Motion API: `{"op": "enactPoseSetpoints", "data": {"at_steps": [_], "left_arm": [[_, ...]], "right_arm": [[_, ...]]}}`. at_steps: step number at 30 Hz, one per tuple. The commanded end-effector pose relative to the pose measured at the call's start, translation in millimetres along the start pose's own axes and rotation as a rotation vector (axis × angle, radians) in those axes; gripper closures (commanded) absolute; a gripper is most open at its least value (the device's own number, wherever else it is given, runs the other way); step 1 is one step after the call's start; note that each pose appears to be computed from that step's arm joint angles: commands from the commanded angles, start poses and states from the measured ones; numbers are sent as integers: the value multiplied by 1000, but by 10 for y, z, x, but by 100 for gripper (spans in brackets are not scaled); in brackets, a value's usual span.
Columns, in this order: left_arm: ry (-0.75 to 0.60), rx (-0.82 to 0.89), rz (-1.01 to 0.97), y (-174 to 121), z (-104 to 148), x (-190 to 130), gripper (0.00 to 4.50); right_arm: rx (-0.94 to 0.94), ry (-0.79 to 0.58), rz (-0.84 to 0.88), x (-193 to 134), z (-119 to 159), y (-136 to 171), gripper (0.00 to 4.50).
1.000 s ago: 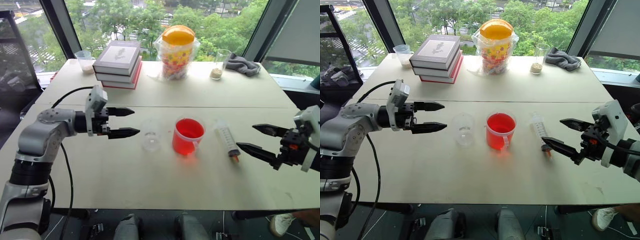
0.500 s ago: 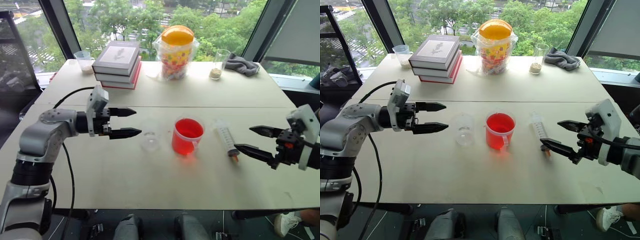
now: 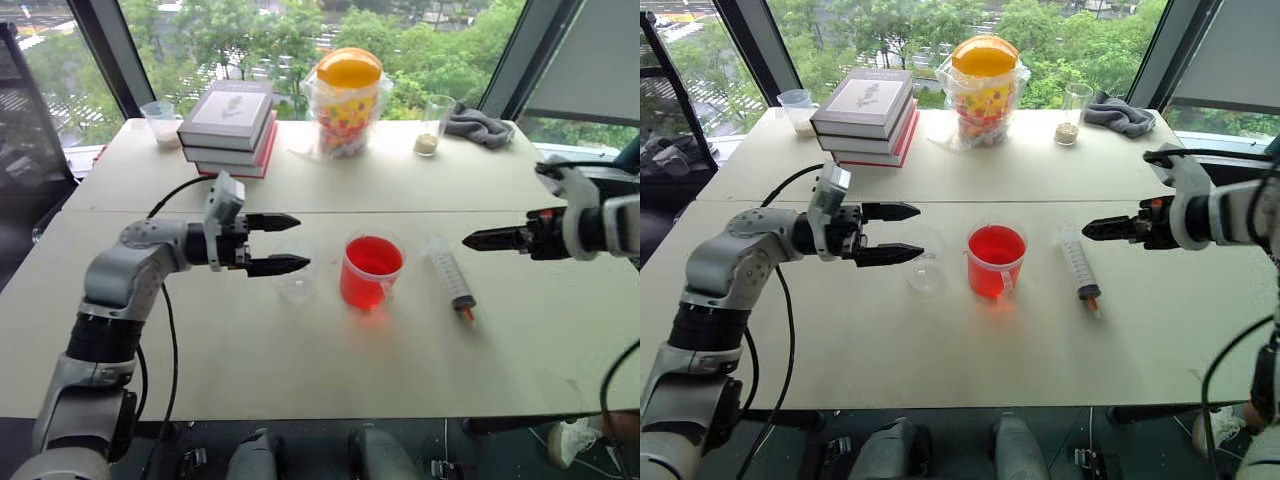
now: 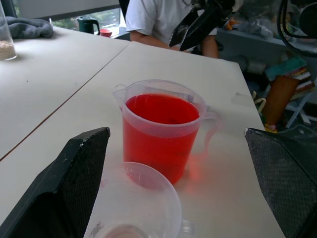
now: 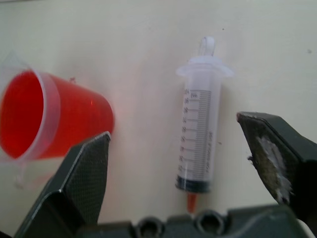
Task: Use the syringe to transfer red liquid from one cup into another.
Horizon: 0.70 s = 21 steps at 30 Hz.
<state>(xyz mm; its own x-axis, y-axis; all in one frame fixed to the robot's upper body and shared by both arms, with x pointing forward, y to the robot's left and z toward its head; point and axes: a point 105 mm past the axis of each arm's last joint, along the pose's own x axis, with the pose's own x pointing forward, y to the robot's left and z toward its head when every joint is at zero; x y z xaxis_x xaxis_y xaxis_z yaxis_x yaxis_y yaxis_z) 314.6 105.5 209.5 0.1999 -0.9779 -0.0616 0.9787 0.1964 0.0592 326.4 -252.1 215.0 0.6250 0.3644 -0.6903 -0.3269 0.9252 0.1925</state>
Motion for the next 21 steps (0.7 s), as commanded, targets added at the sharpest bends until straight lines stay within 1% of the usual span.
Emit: {"op": "enactPoseSetpoints", "data": {"at_steps": [1,3,8,15,20,21], "left_arm": [[-20,35,10,-31,56,-8,0],[-20,42,22,-31,44,-18,0],[-29,53,43,-45,70,-40,0],[-28,65,81,-73,59,-83,0],[-30,69,97,-91,69,-100,0],[-30,71,102,-91,70,-107,0]], "right_arm": [[18,93,-62,175,-18,-131,2],[1,144,-64,328,-22,-154,2],[-57,236,-73,543,-58,-236,2],[-134,306,-80,800,-64,-295,2],[-178,342,-65,923,-74,-262,2],[-192,353,-62,952,-81,-246,26]]}}
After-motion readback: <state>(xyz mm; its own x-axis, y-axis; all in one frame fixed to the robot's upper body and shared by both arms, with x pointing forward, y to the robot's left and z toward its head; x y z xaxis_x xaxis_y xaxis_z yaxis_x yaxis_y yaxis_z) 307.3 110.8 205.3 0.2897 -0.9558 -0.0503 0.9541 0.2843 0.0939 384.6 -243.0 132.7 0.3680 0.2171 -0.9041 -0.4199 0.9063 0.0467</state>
